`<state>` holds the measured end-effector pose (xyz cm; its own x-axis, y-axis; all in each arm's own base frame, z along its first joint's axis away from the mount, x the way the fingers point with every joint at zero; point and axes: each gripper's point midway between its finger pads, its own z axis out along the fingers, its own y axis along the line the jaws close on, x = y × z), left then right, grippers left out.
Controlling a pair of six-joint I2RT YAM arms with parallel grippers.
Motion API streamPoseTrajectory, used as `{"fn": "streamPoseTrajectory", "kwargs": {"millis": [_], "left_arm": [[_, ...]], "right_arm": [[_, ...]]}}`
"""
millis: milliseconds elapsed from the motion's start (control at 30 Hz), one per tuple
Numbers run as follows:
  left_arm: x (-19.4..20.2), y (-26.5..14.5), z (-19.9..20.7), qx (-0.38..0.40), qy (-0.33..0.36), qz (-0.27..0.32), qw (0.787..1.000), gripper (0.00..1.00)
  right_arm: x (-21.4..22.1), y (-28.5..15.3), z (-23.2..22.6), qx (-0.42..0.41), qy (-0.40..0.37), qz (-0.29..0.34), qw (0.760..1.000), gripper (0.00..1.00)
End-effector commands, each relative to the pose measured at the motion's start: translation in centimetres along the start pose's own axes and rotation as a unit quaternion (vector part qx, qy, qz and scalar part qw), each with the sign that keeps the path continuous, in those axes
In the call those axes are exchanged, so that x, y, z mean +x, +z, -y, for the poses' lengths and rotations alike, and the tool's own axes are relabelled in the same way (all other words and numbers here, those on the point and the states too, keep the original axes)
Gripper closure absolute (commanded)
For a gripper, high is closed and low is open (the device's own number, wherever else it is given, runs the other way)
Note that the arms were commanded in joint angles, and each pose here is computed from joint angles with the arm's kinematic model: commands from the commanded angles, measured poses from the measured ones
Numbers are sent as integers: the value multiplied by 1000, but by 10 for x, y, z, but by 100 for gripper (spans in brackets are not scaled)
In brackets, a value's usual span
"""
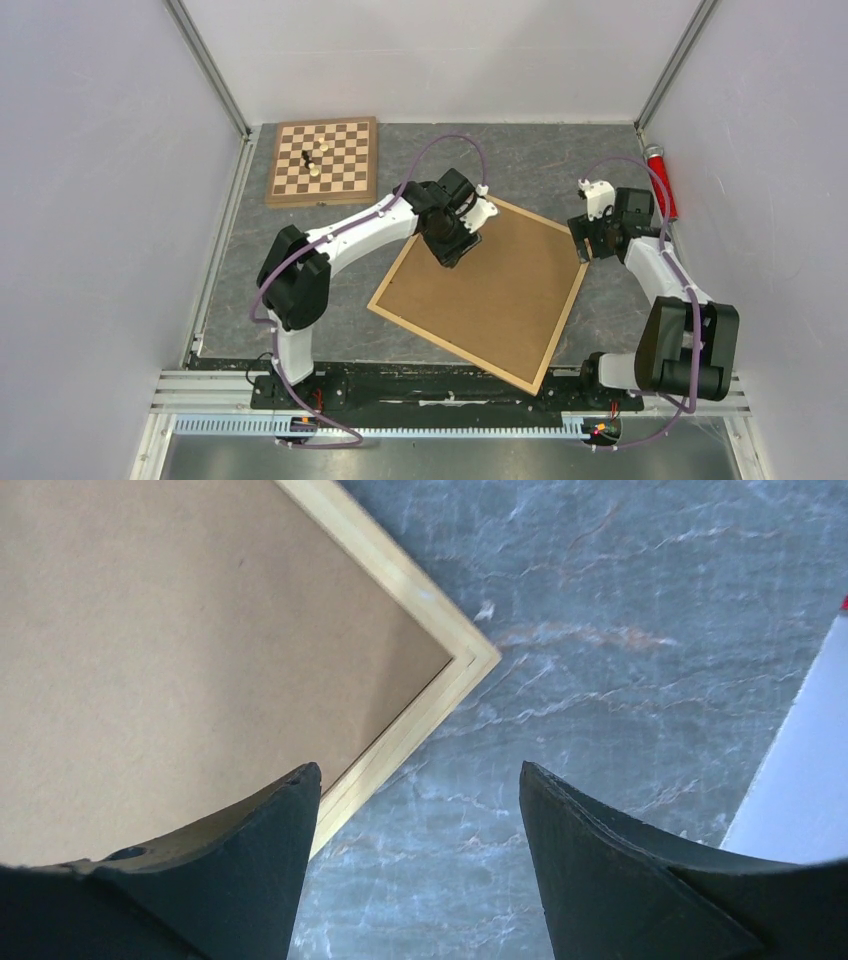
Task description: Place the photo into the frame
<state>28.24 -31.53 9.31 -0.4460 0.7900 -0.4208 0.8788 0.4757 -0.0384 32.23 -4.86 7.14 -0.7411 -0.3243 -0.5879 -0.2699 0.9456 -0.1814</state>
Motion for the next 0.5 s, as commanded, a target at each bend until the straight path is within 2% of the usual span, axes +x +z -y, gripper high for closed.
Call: {"fn": "streamPoseTrajectory", "kwargs": {"millis": [0,133,233,333,467], "left_arm": [[-26,-26,2,-37,18,44,998,39],[-9,-33,8,-24,52,38,998,33],[24,-40,29,20,125,31,991,27],[62,-49,54,61,198,8,978,25],[98,-53,84,93,259,-14,961,21]], "right_arm": [[8,-13,-21,-54,-15,1,998,24],[13,-26,-57,-147,-80,31,985,25],[12,-36,-70,-181,-119,55,975,23],[13,-36,-72,-188,-128,54,972,23],[14,-32,-78,-206,-118,57,970,24]]}}
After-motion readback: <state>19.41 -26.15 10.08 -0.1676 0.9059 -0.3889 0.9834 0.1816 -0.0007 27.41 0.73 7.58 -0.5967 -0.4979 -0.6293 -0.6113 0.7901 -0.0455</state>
